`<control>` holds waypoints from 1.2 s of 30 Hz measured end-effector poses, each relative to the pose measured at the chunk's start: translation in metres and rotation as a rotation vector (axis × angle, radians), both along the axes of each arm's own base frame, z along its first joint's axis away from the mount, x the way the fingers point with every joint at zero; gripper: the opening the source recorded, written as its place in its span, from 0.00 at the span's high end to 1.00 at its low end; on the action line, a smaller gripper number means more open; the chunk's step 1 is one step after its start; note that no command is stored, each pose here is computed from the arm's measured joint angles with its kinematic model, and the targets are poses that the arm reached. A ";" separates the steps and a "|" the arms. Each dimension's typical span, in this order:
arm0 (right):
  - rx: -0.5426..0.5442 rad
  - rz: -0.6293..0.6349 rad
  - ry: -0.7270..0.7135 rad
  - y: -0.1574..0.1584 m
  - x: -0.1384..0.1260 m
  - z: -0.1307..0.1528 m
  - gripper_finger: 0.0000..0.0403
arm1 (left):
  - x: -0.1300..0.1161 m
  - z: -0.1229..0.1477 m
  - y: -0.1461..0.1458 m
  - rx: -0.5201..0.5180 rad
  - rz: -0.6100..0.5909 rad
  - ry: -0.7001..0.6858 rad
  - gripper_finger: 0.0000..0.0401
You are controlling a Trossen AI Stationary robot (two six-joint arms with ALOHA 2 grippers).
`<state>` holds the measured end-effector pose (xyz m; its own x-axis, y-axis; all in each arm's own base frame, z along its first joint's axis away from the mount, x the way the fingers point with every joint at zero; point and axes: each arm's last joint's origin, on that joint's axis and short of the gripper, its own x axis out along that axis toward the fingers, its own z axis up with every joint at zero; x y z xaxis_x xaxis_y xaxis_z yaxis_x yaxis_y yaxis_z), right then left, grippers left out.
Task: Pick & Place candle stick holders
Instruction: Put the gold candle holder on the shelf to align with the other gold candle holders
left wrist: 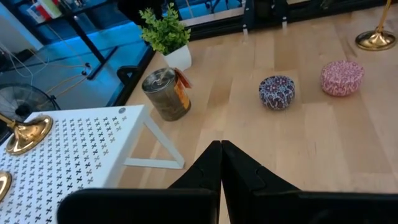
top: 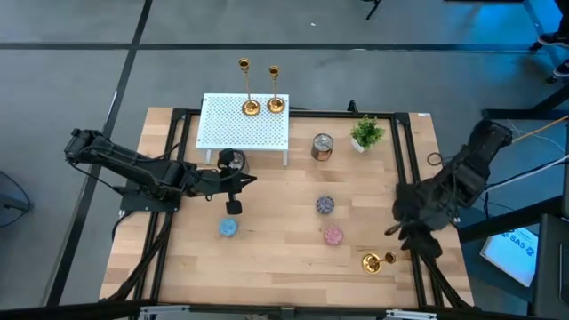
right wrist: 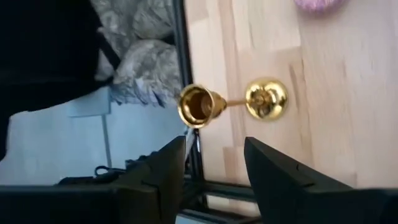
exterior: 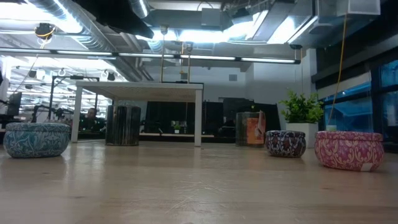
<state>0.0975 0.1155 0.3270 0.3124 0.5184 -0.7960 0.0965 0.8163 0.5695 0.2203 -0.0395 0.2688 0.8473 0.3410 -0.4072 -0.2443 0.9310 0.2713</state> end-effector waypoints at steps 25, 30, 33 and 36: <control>-0.247 -0.030 0.078 0.076 0.012 -0.050 0.58 | 0.000 0.000 0.000 0.035 0.003 0.009 1.00; -0.299 -0.045 0.036 0.082 0.013 -0.056 0.58 | 0.000 0.000 0.000 0.036 0.002 0.010 1.00; -0.330 -0.046 0.009 0.086 0.011 -0.059 0.58 | 0.000 0.000 0.000 0.036 0.002 0.010 1.00; -0.376 -0.078 -0.031 0.088 -0.002 -0.060 0.58 | 0.000 0.000 0.000 0.035 0.002 0.009 1.00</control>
<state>0.0956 0.2038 0.2672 0.3664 0.1656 -0.9156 0.1540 0.9597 0.2352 0.2202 -0.0390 0.2689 0.8430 0.3566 -0.4028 -0.2432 0.9205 0.3059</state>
